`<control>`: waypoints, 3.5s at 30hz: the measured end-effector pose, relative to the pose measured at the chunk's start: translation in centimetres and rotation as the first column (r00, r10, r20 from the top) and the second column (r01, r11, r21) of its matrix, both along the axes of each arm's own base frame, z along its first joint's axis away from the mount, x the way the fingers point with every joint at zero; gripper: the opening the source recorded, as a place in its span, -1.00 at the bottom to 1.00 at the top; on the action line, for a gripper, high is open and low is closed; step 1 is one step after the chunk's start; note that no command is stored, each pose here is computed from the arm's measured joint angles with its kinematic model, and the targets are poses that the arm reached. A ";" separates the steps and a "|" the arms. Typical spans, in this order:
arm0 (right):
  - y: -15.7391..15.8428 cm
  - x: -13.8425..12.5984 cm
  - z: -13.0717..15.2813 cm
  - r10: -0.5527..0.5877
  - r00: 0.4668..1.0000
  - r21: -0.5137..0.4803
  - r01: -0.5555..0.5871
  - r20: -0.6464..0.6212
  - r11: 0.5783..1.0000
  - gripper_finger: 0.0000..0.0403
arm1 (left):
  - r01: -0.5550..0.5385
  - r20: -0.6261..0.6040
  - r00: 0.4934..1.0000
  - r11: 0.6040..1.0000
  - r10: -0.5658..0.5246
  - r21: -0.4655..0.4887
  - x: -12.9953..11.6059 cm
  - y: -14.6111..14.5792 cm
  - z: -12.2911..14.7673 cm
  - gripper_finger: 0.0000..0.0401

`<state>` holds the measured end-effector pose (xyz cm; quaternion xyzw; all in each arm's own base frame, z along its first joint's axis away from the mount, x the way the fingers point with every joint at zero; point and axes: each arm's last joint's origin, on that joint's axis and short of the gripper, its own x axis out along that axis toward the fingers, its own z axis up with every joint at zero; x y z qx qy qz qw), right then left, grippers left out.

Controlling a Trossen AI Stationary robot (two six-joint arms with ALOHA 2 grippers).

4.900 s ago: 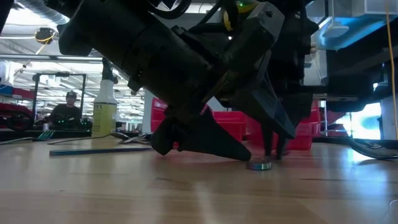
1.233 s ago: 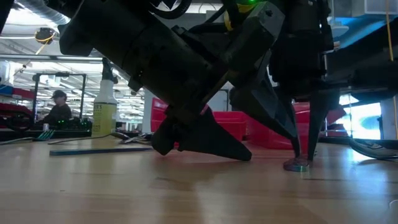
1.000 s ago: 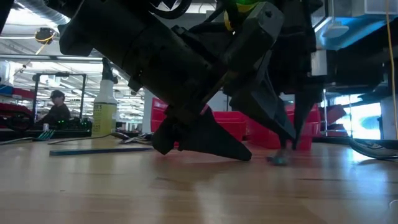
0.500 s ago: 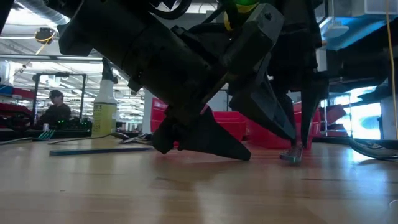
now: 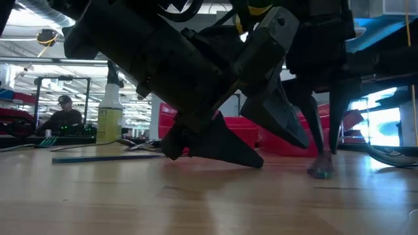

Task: Sort silverware
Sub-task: Put the blue knife into the right red silverware bin

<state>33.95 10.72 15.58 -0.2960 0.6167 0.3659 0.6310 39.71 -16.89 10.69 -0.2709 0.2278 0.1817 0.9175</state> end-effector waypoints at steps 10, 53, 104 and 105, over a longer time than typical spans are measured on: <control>0.1 0.0 0.0 -0.019 1.000 0.004 0.019 -0.002 1.000 -0.92 | 0.025 0.020 1.000 0.989 -0.023 -0.147 0.6 0.7 0.1 0.39; 0.6 1.7 4.4 -0.097 0.994 -0.007 0.097 0.060 0.995 -0.92 | -0.069 0.098 0.991 0.977 0.090 -0.204 1.4 1.8 0.4 0.39; -6.7 -4.3 -2.1 -0.211 0.850 0.006 0.238 0.482 0.971 -1.00 | 0.400 -0.139 0.915 0.812 -0.378 0.425 -1.0 -4.2 1.0 -1.00; -6.7 -4.2 -2.1 -0.211 0.844 0.005 0.240 0.493 0.971 -1.00 | 0.395 -0.137 0.918 0.814 -0.373 0.427 -1.0 -4.2 1.0 -1.00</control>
